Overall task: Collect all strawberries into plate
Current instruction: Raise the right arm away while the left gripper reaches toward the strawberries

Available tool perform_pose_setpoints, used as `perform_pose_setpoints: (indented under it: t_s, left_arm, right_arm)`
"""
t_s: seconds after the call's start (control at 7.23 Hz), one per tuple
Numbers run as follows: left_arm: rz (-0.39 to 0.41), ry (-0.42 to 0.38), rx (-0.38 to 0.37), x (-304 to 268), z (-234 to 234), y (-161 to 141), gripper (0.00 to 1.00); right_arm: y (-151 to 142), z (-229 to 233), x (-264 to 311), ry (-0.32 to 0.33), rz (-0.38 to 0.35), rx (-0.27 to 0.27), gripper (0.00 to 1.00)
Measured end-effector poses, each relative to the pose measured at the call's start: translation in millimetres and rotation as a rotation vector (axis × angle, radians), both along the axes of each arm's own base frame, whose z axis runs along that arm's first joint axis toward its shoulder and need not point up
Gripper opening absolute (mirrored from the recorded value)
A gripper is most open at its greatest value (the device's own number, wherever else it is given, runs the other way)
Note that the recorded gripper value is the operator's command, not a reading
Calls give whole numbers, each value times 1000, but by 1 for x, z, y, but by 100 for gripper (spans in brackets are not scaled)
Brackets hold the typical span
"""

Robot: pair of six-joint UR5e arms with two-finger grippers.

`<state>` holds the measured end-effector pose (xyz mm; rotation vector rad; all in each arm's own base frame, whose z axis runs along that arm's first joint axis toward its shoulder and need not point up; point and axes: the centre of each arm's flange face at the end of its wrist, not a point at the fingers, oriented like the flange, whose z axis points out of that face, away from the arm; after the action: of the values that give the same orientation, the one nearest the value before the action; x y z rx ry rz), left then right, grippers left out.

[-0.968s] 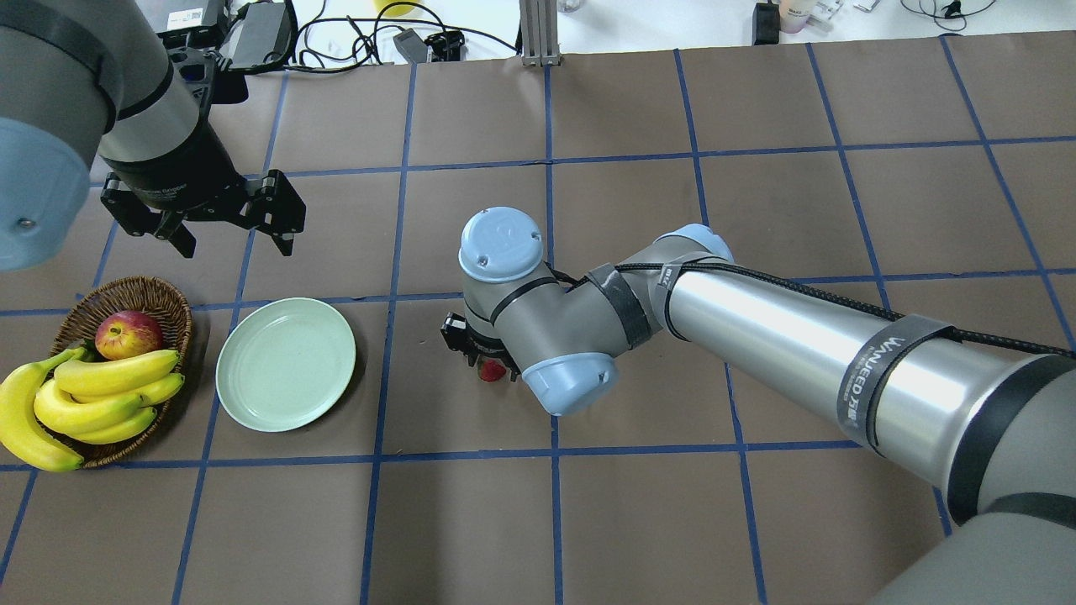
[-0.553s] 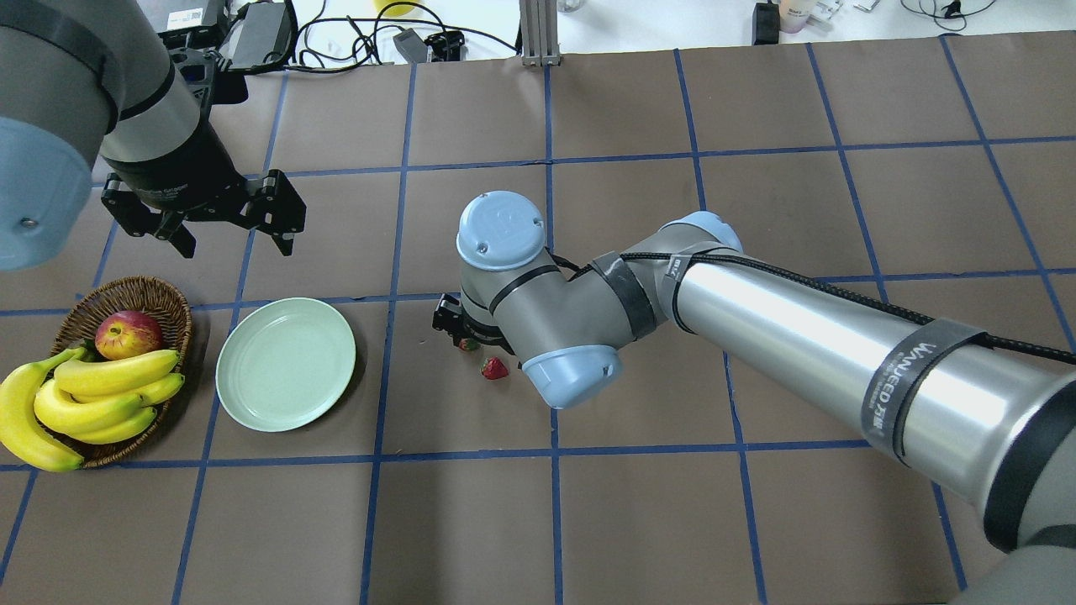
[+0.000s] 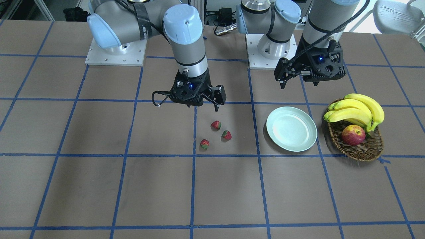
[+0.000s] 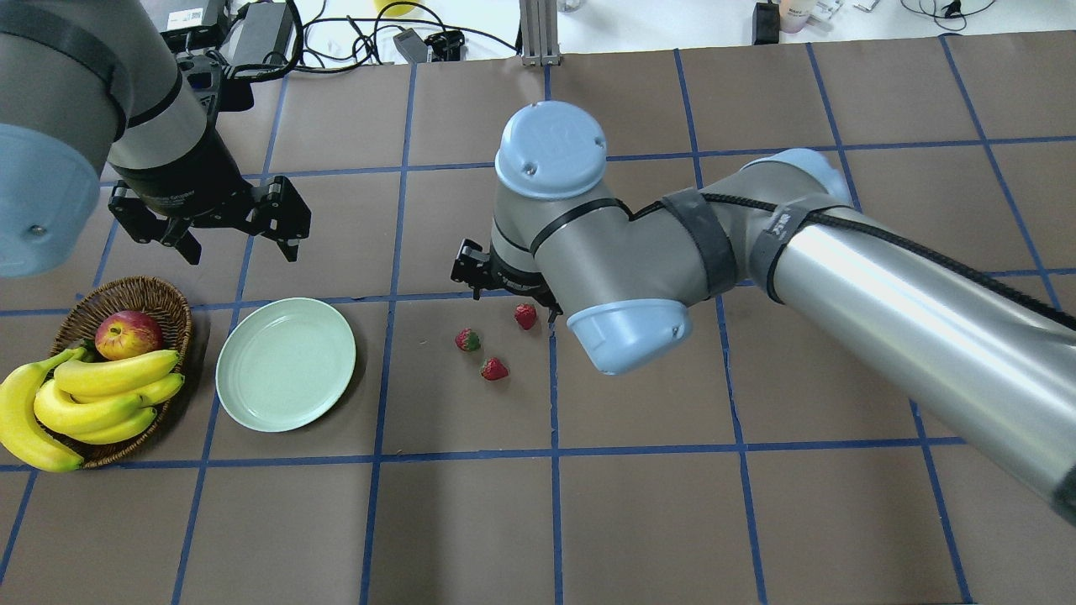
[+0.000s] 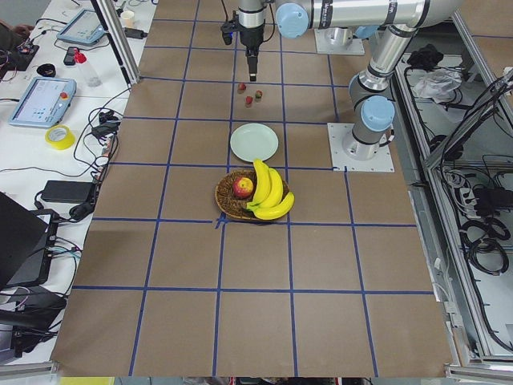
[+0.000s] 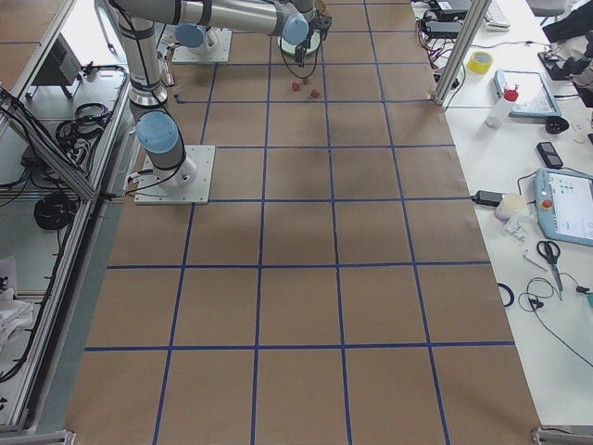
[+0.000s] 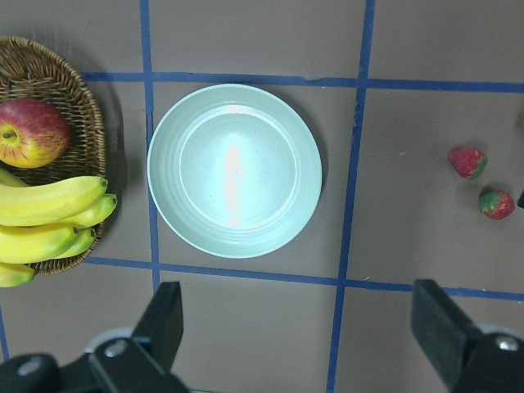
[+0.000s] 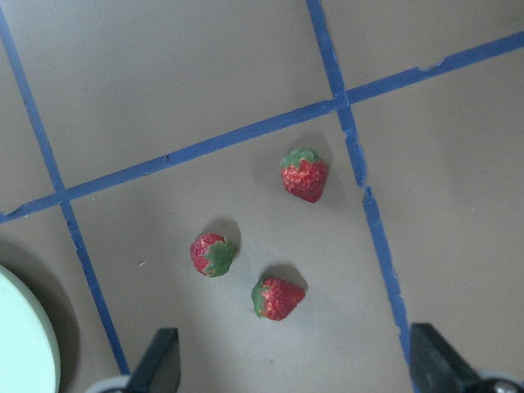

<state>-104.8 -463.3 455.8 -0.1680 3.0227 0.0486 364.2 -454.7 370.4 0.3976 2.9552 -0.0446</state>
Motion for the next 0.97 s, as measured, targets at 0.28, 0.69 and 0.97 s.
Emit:
perform_pose_setpoints:
  t_s: [0.28, 0.69, 0.97]
  left_arm:
    - [209, -12, 19, -14, -25, 6, 100]
    - [450, 38, -2, -63, -69, 13, 100]
    - [540, 85, -5, -80, -113, 13, 100]
  right_arm:
    - [-8, 82, -9, 44, 58, 51, 100]
    - [0, 131, -21, 94, 115, 48, 100]
    - [4, 150, -56, 177, 145, 40, 100]
